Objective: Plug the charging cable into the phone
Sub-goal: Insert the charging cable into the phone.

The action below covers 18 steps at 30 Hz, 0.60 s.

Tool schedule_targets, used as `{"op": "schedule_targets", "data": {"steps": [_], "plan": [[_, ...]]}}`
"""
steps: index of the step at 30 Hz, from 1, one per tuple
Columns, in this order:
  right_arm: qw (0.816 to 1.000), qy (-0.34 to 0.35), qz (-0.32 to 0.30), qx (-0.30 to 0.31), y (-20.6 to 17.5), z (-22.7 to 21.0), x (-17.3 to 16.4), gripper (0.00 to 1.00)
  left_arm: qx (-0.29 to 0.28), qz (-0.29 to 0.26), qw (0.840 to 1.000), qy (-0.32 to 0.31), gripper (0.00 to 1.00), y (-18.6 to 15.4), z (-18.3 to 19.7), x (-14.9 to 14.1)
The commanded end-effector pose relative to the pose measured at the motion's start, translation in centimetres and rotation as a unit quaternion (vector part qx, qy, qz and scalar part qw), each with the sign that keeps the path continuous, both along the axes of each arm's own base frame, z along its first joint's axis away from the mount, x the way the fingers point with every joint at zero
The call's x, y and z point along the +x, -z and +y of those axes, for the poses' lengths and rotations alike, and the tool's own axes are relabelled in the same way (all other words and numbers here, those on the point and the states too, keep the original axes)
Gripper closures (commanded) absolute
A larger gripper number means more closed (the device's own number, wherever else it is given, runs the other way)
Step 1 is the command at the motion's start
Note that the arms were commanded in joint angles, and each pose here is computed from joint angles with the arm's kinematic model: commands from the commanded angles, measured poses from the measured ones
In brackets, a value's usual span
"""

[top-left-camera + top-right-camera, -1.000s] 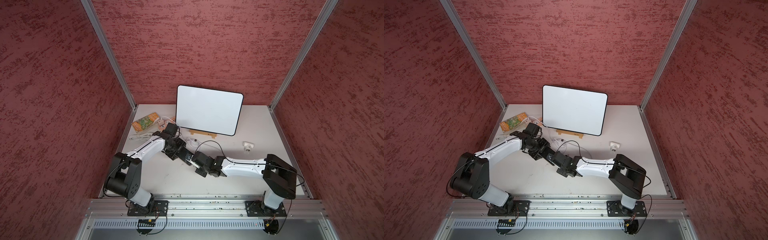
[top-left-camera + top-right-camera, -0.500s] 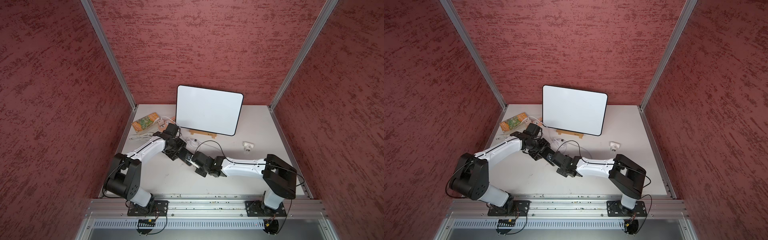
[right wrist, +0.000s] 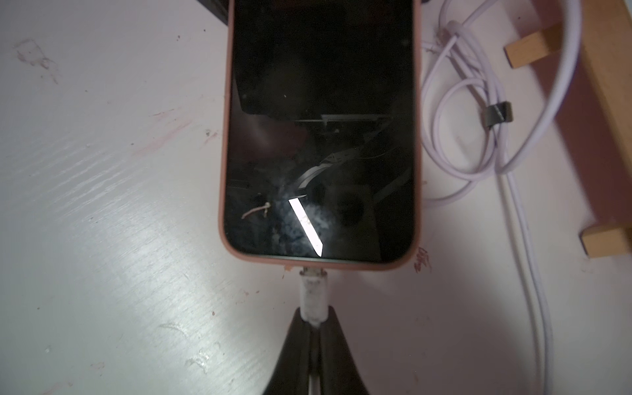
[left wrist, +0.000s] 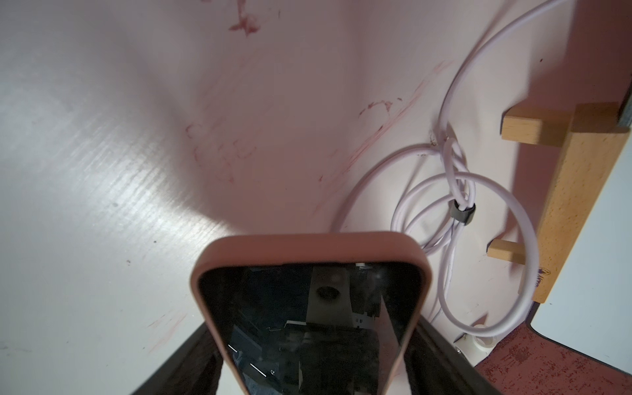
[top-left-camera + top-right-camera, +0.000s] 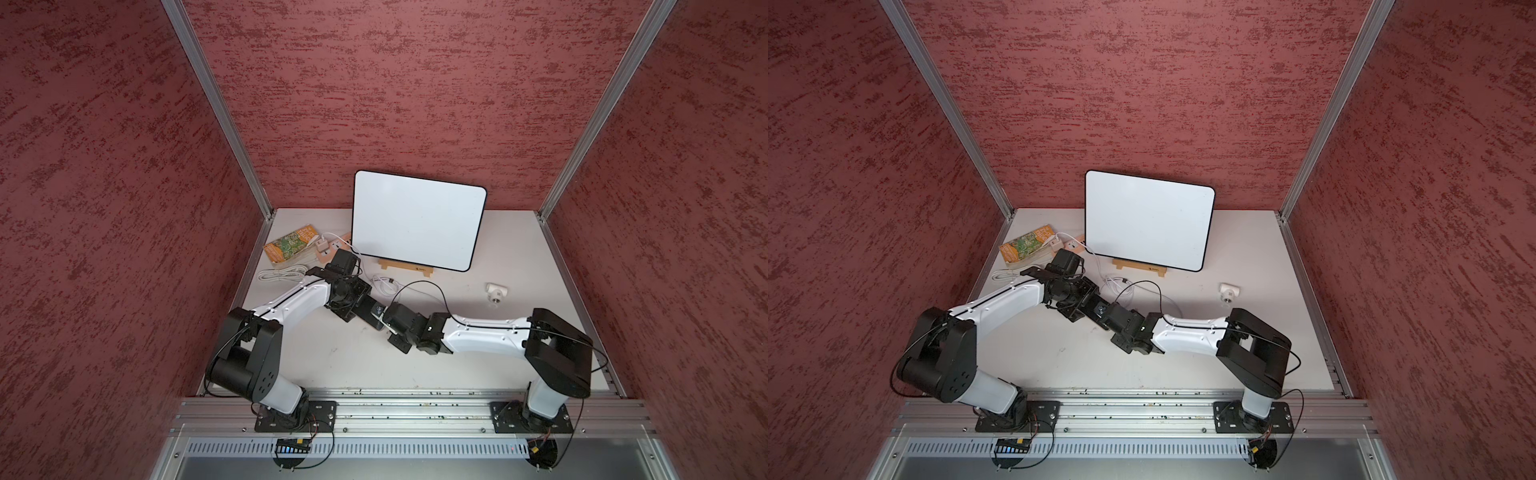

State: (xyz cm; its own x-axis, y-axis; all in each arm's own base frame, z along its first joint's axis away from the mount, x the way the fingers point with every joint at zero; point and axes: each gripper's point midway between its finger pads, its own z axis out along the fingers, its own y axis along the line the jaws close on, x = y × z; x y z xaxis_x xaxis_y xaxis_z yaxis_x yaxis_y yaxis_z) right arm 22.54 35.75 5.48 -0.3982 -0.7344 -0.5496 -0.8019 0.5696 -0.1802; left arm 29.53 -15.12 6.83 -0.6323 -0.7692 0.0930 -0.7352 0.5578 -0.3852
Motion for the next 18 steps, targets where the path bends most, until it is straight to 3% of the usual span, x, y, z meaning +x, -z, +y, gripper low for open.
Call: {"op": "schedule_targets", "data": {"steps": [1, 6, 13, 18], "plan": [[0.996, -0.01, -0.027, 0.085, -3.2, 4.3, 1.1, 1.0, -0.026, -0.007, 0.999, 0.018, 1.0, -1.7, -1.7, -0.3], [0.997, -0.008, -0.023, 0.067, -2.4, 4.1, 1.2, 1.0, -0.015, -0.011, 1.0, 0.014, 1.0, -1.9, -1.3, -0.5], [0.993, -0.009, -0.031, 0.109, -3.9, 5.6, 1.6, 1.0, -0.03, -0.013, 0.999, 0.022, 1.0, -1.7, -2.6, -0.3], [0.994, -0.008, -0.037, 0.107, -3.9, 5.8, 1.9, 1.0, -0.034, -0.014, 0.999, 0.023, 1.0, -1.8, -2.8, -0.4]]}}
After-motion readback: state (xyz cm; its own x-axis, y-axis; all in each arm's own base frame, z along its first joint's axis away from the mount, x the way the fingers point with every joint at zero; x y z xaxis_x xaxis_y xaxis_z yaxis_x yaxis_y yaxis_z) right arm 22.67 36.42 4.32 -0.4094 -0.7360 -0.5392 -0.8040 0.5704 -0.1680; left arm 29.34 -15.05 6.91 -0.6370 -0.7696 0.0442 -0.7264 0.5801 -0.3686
